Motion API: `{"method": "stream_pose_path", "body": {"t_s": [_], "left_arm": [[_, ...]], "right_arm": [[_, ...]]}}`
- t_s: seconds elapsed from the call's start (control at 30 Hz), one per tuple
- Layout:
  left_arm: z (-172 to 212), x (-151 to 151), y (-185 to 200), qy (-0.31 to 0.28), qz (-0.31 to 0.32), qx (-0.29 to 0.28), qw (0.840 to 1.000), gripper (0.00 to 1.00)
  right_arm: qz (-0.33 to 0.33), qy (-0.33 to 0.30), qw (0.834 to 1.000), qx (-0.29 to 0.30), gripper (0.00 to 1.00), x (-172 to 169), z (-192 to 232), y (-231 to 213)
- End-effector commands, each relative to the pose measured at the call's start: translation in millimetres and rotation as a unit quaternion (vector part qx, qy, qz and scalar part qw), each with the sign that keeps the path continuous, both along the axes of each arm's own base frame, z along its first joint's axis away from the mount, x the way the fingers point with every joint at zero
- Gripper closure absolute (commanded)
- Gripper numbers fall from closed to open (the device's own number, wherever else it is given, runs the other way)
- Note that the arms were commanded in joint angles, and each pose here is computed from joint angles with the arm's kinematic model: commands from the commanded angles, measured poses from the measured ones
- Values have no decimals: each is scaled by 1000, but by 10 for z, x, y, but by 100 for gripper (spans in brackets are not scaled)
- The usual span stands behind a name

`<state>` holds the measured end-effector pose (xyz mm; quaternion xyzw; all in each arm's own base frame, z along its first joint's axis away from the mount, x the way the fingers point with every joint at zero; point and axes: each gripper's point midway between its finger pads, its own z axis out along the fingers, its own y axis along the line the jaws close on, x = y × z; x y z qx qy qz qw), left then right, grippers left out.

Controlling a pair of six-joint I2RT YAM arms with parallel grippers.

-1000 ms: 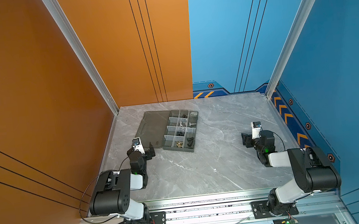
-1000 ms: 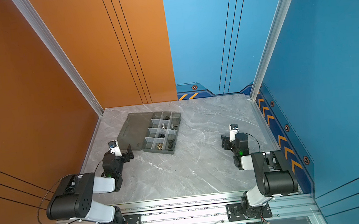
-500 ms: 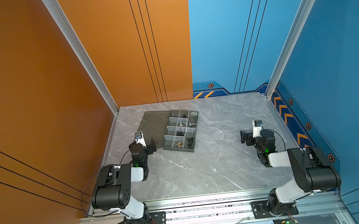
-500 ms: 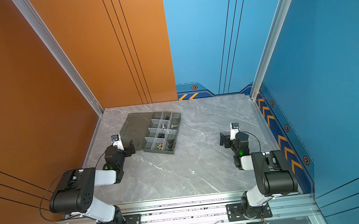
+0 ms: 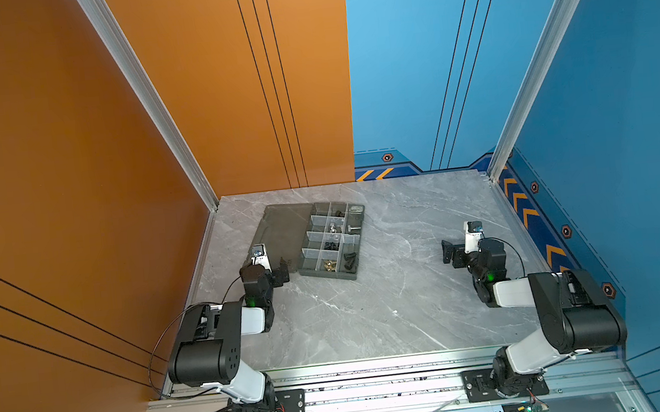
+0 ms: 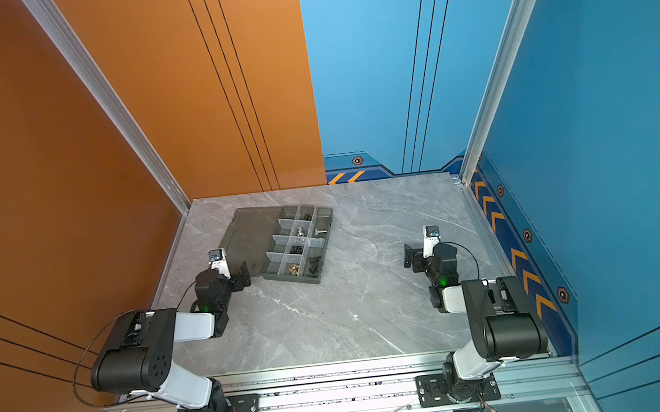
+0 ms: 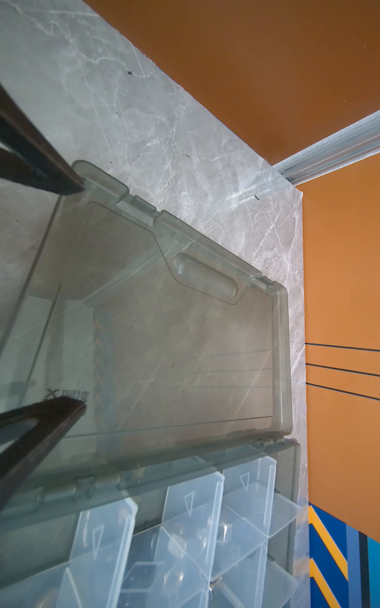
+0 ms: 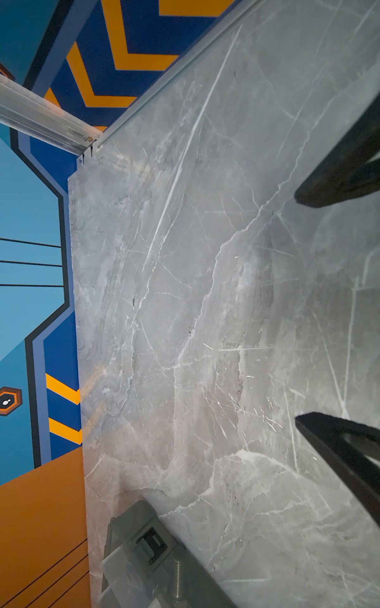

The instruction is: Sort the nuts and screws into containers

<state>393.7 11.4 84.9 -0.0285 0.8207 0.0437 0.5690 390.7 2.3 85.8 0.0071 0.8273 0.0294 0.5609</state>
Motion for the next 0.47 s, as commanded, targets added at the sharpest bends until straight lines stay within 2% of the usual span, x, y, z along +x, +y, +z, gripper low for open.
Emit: {"method": "stream_pose_path", "body": {"t_s": [0.0,0.43], "left_arm": [[37,14,-3,-2,1,13,1000,2],[43,22,6,-1,2,11,1000,2]], "right_arm": [[-4,-13,1000,-6,0,26,60,-8],[-5,-12,1000,-6,0,21,53,-11]]}}
